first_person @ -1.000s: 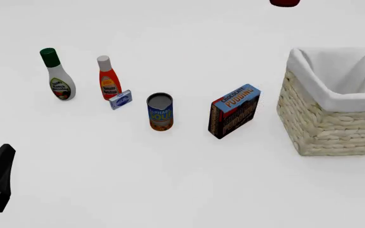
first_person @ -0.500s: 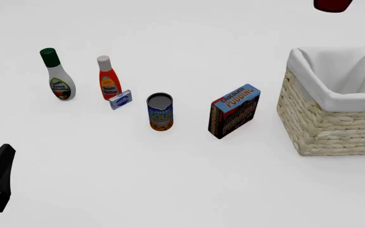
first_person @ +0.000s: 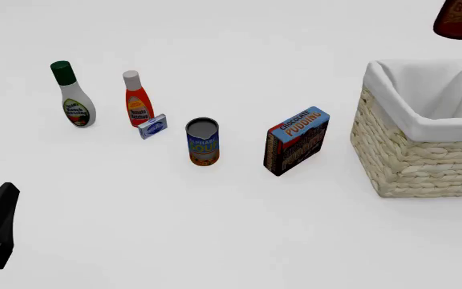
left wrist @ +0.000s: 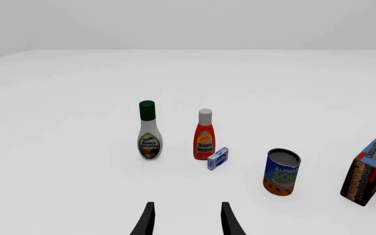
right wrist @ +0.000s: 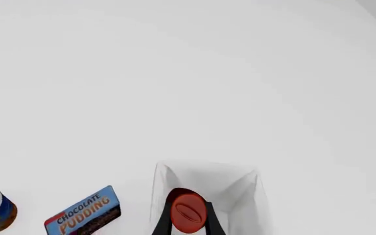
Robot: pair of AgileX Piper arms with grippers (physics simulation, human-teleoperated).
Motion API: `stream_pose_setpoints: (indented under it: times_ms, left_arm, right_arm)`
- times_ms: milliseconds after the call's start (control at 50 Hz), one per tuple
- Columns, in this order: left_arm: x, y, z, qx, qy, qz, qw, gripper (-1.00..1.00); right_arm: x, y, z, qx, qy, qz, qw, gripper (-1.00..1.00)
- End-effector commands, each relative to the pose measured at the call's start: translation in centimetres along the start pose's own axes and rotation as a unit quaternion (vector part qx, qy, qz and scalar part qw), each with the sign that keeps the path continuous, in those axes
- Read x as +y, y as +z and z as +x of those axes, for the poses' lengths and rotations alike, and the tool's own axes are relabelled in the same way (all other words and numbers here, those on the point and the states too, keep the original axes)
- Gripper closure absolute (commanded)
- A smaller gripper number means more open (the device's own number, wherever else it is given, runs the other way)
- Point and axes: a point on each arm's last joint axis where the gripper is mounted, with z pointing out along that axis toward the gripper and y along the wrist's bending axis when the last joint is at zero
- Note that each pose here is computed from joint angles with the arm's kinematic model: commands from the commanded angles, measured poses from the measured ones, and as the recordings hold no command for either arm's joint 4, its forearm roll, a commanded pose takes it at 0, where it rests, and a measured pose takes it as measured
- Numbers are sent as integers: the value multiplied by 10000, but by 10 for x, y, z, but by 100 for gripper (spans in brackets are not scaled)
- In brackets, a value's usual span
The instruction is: Pick the bbq sauce and place it in the basket.
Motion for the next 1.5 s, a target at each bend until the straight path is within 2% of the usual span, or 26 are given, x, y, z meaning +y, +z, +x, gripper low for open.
stream_pose_setpoints:
  times_ms: [20, 300, 860, 1500]
  left_arm:
    - [0, 0, 0, 0, 0, 0, 10000, -100]
    - [0, 0, 0, 0, 0, 0, 10000, -100]
    - [0, 0, 0, 0, 0, 0, 10000, -100]
    - [0, 0, 0, 0, 0, 0, 10000, -100]
  right_arm:
    - [-12, 7, 18, 113, 108, 269, 9995, 100]
    - [-17, 13, 41, 285, 173, 404, 9986, 100]
    - [-22, 54, 99, 709, 416, 556, 9951, 100]
    - [-30, 106, 134, 987, 495, 632, 9919, 100]
